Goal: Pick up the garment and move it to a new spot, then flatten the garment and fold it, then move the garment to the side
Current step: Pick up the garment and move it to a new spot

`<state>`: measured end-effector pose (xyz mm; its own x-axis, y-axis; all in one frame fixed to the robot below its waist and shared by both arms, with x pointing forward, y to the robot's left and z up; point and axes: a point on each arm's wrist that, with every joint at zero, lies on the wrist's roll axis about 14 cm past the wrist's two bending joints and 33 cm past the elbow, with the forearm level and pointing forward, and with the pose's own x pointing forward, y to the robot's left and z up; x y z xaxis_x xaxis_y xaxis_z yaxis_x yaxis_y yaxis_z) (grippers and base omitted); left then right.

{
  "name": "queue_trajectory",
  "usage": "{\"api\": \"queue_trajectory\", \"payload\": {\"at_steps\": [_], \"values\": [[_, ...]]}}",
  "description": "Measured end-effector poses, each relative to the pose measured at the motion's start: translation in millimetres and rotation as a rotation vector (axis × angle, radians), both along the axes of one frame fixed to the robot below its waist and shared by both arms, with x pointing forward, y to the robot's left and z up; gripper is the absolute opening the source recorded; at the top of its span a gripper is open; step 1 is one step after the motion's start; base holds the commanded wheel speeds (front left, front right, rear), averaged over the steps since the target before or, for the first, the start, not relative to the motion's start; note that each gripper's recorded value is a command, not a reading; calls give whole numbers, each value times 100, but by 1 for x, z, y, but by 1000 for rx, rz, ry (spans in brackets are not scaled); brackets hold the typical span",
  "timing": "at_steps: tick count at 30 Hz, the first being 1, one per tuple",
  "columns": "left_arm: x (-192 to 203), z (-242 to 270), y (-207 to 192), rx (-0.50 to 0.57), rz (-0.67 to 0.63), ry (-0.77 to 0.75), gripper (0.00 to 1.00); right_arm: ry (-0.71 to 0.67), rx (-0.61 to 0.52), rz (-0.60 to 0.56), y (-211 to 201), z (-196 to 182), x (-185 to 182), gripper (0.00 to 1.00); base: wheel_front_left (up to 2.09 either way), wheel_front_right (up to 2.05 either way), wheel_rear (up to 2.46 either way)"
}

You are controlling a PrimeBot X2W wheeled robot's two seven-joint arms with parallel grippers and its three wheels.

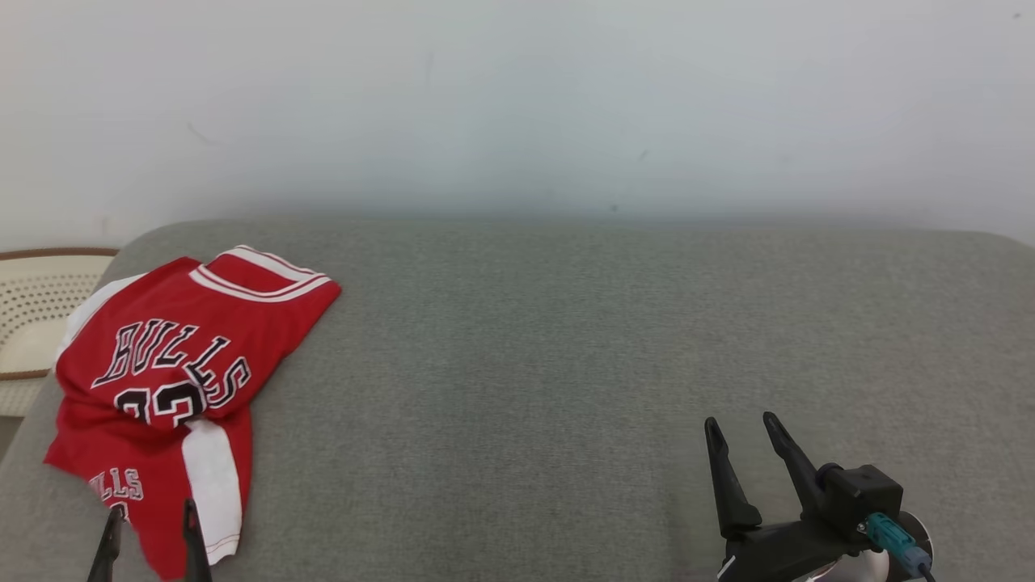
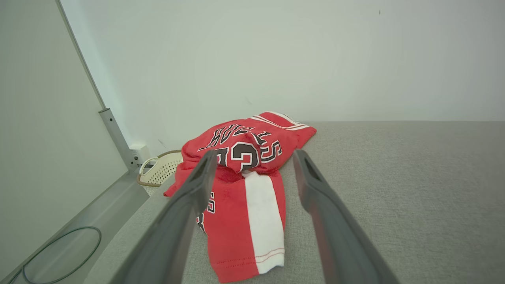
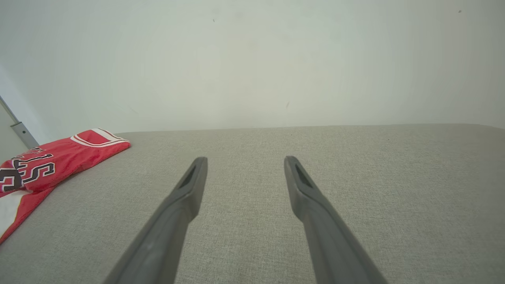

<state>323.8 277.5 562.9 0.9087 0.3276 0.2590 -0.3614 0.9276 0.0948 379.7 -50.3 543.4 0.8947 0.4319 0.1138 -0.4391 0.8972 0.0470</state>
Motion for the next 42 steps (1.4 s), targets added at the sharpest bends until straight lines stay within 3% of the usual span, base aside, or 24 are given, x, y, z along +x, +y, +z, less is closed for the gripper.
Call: {"api": "queue_trajectory", "payload": {"at_steps": [26,42], "values": [[-83,-8,71,-52,265,1,100,26,8,300,100,-8,-13,100,0,0,0],[-113,-8,87,-60,346,-1,100,28,10,383,127,-8,-20,100,0,0,0]]}}
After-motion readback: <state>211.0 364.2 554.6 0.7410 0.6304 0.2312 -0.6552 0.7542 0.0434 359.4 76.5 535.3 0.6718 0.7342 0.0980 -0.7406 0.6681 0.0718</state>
